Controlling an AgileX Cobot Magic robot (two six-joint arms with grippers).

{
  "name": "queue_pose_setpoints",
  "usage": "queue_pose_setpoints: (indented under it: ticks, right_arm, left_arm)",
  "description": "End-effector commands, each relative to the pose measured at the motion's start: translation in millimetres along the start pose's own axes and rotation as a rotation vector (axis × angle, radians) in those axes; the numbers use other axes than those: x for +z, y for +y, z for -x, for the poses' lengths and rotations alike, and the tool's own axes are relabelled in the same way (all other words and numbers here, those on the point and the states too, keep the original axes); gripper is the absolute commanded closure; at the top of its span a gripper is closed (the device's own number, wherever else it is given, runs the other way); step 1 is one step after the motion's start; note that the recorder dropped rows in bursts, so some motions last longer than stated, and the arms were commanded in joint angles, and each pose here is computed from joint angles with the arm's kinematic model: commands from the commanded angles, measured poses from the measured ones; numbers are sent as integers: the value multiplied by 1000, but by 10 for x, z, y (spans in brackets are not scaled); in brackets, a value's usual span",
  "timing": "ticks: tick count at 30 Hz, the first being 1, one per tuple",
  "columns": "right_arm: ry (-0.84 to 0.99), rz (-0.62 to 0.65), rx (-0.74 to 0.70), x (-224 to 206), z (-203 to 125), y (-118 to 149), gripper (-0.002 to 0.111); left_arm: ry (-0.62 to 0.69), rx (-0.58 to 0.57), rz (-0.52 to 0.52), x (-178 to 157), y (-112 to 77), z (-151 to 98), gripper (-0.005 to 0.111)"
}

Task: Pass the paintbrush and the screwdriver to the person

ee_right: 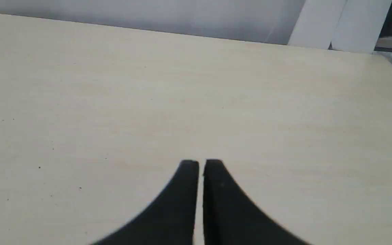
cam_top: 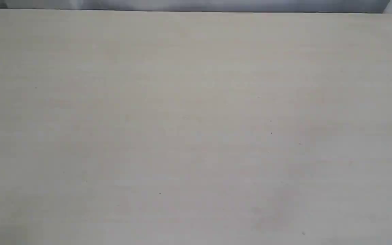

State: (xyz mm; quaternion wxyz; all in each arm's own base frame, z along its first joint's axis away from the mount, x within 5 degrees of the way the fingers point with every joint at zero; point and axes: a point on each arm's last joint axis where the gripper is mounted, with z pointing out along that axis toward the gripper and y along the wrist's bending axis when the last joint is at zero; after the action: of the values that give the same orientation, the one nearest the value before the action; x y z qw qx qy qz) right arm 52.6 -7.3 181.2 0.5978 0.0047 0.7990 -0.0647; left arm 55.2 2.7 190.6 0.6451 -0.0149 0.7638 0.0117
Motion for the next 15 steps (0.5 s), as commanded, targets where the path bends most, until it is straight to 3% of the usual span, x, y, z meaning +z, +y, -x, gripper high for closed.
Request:
queue_pose_setpoints:
  ticks: [1,15]
  right_arm:
    - [-13,0,1,1,1,2,104]
    - [-13,0,1,1,1,2,104]
  left_arm:
    - [-6,-5,-10,0,-6,0,107]
    - [-7,-1,-9,0,-5,0,107]
